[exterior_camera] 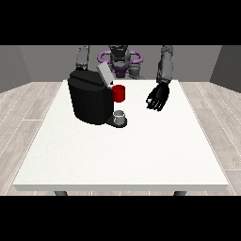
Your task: Insert the coffee pod into the coffee machine and close the lid
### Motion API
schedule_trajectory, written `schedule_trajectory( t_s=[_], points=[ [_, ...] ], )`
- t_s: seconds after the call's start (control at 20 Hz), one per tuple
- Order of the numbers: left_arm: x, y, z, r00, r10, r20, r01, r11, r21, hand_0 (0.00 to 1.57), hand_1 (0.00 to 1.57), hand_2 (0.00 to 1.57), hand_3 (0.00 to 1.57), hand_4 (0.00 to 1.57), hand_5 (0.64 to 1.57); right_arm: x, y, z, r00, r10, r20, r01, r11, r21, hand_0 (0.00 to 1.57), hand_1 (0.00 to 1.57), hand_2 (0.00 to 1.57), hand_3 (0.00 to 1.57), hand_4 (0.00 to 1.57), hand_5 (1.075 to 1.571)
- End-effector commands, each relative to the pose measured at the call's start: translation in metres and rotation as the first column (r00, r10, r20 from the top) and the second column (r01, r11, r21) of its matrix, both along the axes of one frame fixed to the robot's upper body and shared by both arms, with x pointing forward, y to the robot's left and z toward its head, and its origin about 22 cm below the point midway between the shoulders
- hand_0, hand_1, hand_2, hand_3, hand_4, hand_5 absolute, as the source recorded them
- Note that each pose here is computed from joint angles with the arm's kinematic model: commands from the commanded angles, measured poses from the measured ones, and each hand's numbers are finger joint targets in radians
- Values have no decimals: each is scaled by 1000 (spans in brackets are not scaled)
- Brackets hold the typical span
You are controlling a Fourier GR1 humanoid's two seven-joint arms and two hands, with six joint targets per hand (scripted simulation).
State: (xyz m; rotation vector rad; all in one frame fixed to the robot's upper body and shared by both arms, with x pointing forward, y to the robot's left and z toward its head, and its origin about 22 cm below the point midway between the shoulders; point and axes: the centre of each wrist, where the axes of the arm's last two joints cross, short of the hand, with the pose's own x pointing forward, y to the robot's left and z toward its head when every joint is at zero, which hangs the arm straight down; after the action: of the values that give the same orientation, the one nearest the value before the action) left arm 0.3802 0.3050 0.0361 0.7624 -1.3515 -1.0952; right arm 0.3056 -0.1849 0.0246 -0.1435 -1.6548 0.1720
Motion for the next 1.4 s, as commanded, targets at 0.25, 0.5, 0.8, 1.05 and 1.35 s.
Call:
schedule_trajectory(
  t_s=[0.25,0.5,0.8,1.05,1.35],
  points=[
    [6,3,-5,991,-19,-132,41,986,163,730,730,961,849,392,1571,-5,-3,-26,996,-19,-88,22,999,31,0,0,0,0,0,1571],
    [9,-1,-11,996,-37,-84,48,990,132,1036,1036,1121,1006,395,1571,3,-28,-21,995,-85,-56,82,995,-52,0,0,0,0,0,1571],
    [13,-17,-12,992,-116,-48,114,993,-41,1420,1420,1402,1332,494,1571,-4,-21,-31,988,-109,-106,101,992,-73,0,0,0,0,0,1571],
    [24,-27,4,980,-137,-143,125,988,-91,1420,1420,1410,1332,518,1571,-8,-33,-40,977,-114,-182,97,990,-99,0,0,0,0,0,1571],
    [49,-54,62,970,-197,-140,189,980,-69,1418,1418,1400,1334,534,1571,-13,-25,-59,979,-87,-185,73,994,-82,0,0,0,0,0,1571]
  ],
)
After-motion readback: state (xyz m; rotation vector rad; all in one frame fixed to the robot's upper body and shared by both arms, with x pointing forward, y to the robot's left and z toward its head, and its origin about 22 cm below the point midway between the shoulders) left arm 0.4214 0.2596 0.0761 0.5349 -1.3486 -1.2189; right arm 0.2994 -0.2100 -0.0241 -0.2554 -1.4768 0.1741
